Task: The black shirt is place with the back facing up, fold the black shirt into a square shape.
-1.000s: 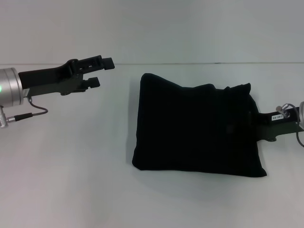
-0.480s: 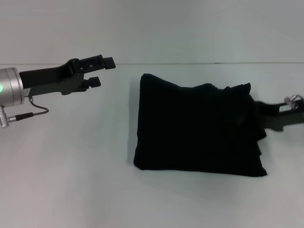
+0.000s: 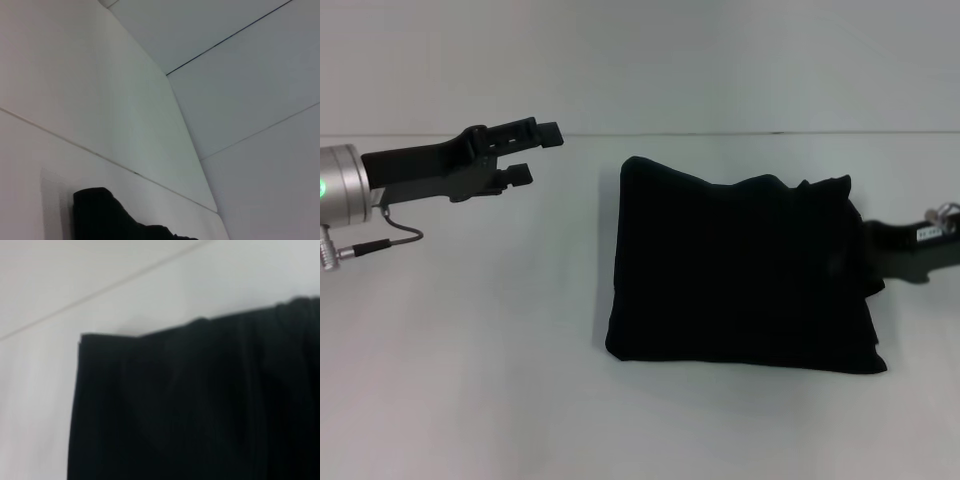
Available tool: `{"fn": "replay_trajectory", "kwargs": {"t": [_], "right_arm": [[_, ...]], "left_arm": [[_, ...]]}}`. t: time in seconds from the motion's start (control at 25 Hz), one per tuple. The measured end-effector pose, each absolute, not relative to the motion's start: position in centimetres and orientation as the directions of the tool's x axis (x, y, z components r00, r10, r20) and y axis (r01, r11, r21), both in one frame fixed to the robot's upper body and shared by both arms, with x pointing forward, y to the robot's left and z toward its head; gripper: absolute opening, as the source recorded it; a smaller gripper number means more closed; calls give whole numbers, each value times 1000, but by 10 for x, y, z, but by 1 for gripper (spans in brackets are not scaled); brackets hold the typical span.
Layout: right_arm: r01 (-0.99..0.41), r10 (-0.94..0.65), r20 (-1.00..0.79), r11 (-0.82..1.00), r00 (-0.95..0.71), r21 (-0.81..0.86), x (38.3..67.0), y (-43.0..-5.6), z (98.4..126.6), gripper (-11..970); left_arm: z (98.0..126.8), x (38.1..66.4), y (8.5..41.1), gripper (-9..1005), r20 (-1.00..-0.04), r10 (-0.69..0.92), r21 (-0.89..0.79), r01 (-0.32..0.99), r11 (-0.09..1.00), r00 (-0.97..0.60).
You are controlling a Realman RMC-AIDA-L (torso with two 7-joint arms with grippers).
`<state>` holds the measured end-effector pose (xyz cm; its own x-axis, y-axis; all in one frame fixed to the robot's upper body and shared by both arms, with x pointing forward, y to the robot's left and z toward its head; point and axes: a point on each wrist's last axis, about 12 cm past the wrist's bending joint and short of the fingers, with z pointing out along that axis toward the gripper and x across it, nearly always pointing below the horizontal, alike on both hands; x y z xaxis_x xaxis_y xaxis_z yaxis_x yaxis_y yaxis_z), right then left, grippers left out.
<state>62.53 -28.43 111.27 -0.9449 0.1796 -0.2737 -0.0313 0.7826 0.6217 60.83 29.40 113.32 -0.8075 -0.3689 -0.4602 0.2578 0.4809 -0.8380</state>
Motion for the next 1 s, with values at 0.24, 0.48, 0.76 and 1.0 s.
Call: {"fn": "replay_trajectory", "kwargs": {"t": [0.24, 0.48, 0.76, 1.0], "right_arm": [[-2, 197, -256, 788, -946, 615, 619, -297, 1107, 61], [34, 216, -239, 803, -947, 594, 618, -302, 1105, 124], [91, 261, -250, 840, -933, 535, 620, -328, 1113, 273], [-4, 262, -286, 732, -922, 681, 615, -324, 1137, 291]], "left_arm": [[1133, 608, 295, 957, -460, -375, -839, 255, 481, -805], [1133, 608, 295, 948, -460, -382, -841, 256, 476, -802], [1133, 608, 295, 937, -461, -387, -842, 255, 475, -798], [1133, 608, 295, 928, -462, -391, -843, 257, 472, -796]]}}
